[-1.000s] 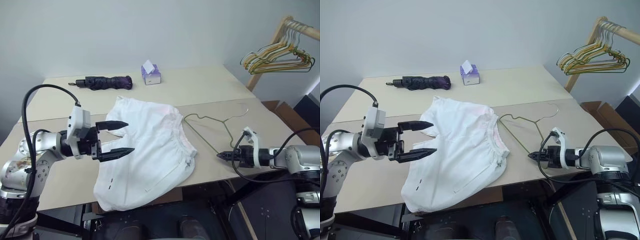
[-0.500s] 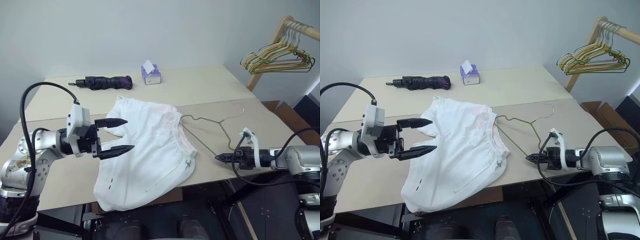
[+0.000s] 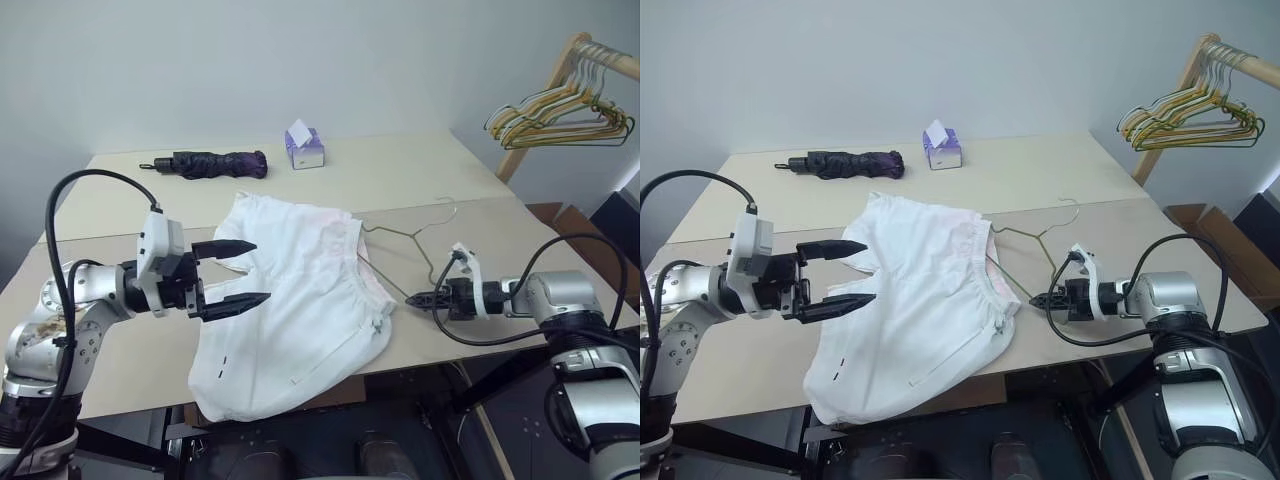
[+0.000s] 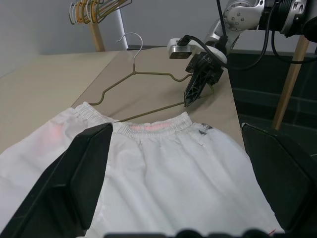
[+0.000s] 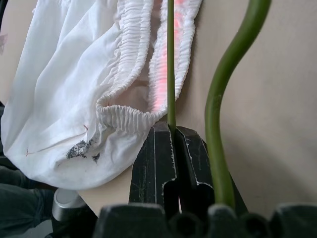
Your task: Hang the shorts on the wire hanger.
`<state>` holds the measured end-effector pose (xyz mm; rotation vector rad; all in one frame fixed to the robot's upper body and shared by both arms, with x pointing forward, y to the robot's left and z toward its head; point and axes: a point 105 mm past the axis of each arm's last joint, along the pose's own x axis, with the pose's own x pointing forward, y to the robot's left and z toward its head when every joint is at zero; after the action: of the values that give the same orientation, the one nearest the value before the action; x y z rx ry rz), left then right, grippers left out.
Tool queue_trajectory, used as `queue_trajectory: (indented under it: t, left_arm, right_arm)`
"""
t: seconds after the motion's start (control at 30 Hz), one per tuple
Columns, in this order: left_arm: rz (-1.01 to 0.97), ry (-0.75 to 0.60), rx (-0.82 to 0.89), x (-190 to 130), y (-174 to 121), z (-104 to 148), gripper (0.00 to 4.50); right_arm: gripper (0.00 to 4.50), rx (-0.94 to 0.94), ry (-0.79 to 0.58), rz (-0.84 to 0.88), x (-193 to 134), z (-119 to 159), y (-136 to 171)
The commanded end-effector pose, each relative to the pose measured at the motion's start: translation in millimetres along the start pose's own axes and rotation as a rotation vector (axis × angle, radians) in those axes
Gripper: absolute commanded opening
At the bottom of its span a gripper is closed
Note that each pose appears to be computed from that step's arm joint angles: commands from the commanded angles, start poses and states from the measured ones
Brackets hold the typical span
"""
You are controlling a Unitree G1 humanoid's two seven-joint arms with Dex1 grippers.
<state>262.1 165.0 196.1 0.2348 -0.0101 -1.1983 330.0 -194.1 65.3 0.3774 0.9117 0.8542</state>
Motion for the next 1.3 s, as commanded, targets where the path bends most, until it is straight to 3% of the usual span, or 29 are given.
queue_trajectory:
  t: [0.03, 0.57, 0.83, 0.9, 1.03, 1.3]
  left_arm:
    - [0.007, -0.007, 0.043, -1.7, -0.8, 9.6, 4.49]
    - [-0.007, 0.013, 0.059, 1.3, 2.4, 9.9, 4.49]
    - [-0.006, 0.011, 0.065, 0.9, 4.8, 10.8, 4.49]
    - [-0.007, 0.009, 0.066, 1.9, 5.2, 10.4, 4.49]
    - [-0.019, 0.013, 0.072, 2.7, 5.3, 9.2, 4.49]
    - [0.037, 0.096, 0.168, -21.9, 34.0, 15.0, 4.49]
  right_arm:
    - [0.00, -0.064, 0.010, 0.062, -2.4, 11.8, 11.2]
    - [0.00, -0.114, -0.009, 0.018, 18.9, 42.9, 5.9]
    - [0.00, -0.131, -0.060, -0.009, 16.9, 50.3, 1.0]
    - [0.00, -0.163, -0.120, -0.044, 14.2, 62.9, 1.1]
    - [0.00, -0.332, -0.208, -0.063, 5.0, 85.4, 13.7]
    - [0.00, -0.966, -0.262, -0.197, -0.6, 100.4, 71.5]
